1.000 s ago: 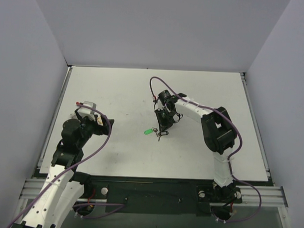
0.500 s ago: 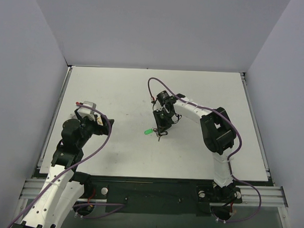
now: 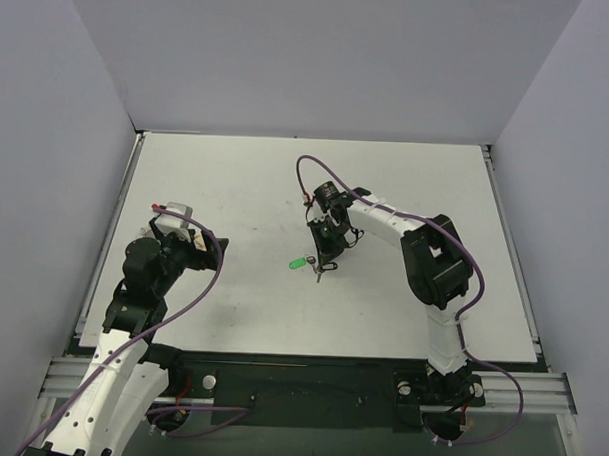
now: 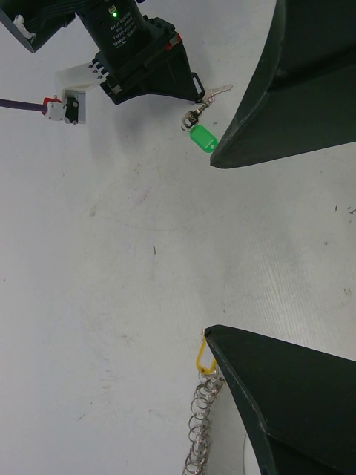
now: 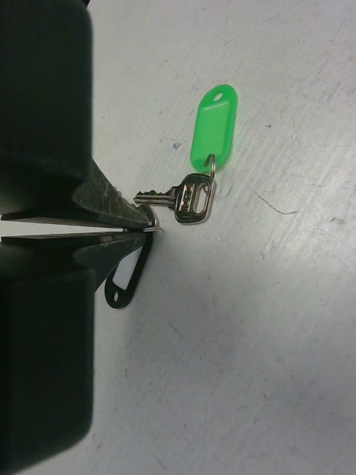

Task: Put the keys on the keyring

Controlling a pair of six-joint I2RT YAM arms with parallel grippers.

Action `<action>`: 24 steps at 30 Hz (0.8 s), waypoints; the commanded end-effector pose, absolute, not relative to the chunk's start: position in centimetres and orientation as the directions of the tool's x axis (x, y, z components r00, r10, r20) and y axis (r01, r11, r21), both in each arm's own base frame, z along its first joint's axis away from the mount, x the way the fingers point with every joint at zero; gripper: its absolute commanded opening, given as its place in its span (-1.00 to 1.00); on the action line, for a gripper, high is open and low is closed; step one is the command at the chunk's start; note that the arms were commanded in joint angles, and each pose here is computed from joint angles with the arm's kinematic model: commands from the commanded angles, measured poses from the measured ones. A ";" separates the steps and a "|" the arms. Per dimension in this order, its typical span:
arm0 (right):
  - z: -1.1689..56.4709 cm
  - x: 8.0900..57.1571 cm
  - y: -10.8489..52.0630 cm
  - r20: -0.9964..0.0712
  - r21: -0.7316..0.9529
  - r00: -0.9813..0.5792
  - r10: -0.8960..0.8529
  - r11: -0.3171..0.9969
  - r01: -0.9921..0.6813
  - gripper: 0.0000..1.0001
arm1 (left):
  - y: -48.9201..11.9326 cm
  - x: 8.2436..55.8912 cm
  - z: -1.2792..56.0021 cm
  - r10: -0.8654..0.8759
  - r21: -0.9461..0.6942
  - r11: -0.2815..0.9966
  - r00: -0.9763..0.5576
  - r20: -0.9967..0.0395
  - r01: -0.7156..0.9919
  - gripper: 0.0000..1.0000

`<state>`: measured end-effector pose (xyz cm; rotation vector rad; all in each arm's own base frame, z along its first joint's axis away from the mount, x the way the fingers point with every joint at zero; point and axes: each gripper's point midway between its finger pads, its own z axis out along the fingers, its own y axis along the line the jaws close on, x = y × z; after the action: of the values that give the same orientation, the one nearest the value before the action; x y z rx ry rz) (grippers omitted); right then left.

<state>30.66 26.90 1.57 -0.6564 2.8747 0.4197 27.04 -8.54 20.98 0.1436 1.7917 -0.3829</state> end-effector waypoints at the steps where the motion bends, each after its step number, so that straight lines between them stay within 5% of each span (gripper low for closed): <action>1: 2.0 30.4 26.7 -0.199 0.216 -0.893 -0.405 0.870 -0.443 -1.00 | -8.7 27.5 23.2 -0.114 -0.170 0.932 -0.185 -0.976 0.320 0.96; 8: 6.8 30.0 26.4 -0.335 0.290 -0.837 -0.433 0.798 -0.529 -1.00 | -10.2 27.0 23.5 -0.120 -0.187 0.897 -0.184 -0.975 0.401 0.96; 13: 12.9 28.2 24.0 -0.520 0.391 -0.728 -0.446 0.633 -0.668 -1.00 | -15.7 23.8 27.0 -0.199 -0.196 0.682 -0.079 -0.977 0.704 1.00; 14: 14.0 27.2 23.6 -0.537 0.440 -0.719 -0.442 0.580 -0.685 -1.00 | -17.0 22.8 26.9 -0.234 -0.240 0.629 -0.115 -0.966 0.739 0.87; 21: 18.0 21.9 18.5 -0.723 0.191 -0.299 -0.623 0.235 -0.953 -1.00 | -26.1 16.1 29.6 -0.282 -0.240 0.377 -0.136 -0.950 0.895 0.59; 24: 18.8 20.8 17.3 -0.749 0.045 -0.102 -0.655 0.102 -0.994 -1.00 | -29.5 14.8 29.6 -0.223 -0.165 0.393 -0.080 -0.972 0.905 0.56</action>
<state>24.46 18.35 19.09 -1.2549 2.0837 0.7618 15.74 -26.19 25.46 0.6839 1.4578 -1.1242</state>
